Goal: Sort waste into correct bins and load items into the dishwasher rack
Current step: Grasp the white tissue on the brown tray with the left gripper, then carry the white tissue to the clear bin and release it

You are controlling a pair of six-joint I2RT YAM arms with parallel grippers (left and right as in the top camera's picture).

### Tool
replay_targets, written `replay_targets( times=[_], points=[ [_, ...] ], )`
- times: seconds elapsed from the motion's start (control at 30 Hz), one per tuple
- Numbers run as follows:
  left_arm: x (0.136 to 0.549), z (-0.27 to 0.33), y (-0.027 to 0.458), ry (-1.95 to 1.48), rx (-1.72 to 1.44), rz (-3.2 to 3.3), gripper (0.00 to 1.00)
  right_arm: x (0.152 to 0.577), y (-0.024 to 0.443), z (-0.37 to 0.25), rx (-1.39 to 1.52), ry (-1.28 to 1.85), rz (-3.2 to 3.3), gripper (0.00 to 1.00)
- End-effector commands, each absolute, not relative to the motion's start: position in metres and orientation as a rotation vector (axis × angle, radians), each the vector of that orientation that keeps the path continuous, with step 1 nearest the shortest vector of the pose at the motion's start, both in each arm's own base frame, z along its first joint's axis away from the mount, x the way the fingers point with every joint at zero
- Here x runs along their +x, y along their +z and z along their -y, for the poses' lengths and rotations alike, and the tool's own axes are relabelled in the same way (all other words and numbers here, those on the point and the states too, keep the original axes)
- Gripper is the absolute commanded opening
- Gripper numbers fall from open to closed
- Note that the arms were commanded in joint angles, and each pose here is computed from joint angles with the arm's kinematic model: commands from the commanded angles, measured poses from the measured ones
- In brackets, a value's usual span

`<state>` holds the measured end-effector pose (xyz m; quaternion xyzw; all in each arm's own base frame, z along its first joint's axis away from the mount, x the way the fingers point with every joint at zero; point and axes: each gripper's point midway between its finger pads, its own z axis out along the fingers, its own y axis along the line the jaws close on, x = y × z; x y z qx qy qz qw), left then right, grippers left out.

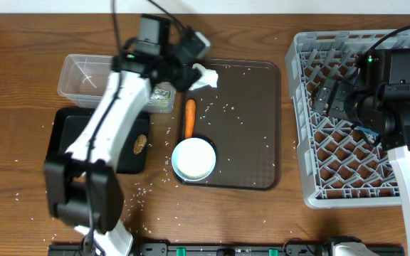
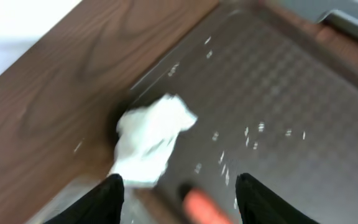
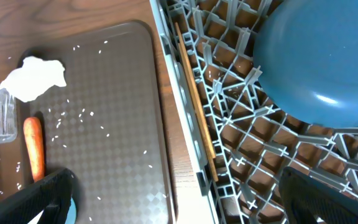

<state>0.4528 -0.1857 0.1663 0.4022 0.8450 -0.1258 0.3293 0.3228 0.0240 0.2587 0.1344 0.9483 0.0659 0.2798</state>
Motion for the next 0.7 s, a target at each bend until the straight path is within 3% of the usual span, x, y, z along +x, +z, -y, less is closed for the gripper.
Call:
replay_targets(
  times=[0.0,0.27,0.37,0.67],
  points=[
    [0.462,0.211,0.125,-0.42,0.997,-2.278,0.58,0.323,0.263,-0.02,0.387,0.186,-2.525,0.99],
    [0.519,0.219,0.062,-0.171,0.657,-2.335,0.59,0.323,0.263,-0.021,0.386,0.187,-2.528,0.99],
    [0.532,0.215,0.048,-0.049,0.624,-2.311,0.64,0.322,0.263,-0.021,0.386,0.187,-2.529,0.99],
    [0.529,0.208,0.007,0.012,0.629,-2.377,0.65,0.323,0.263,-0.021,0.386,0.186,-2.529,0.99]
  ],
)
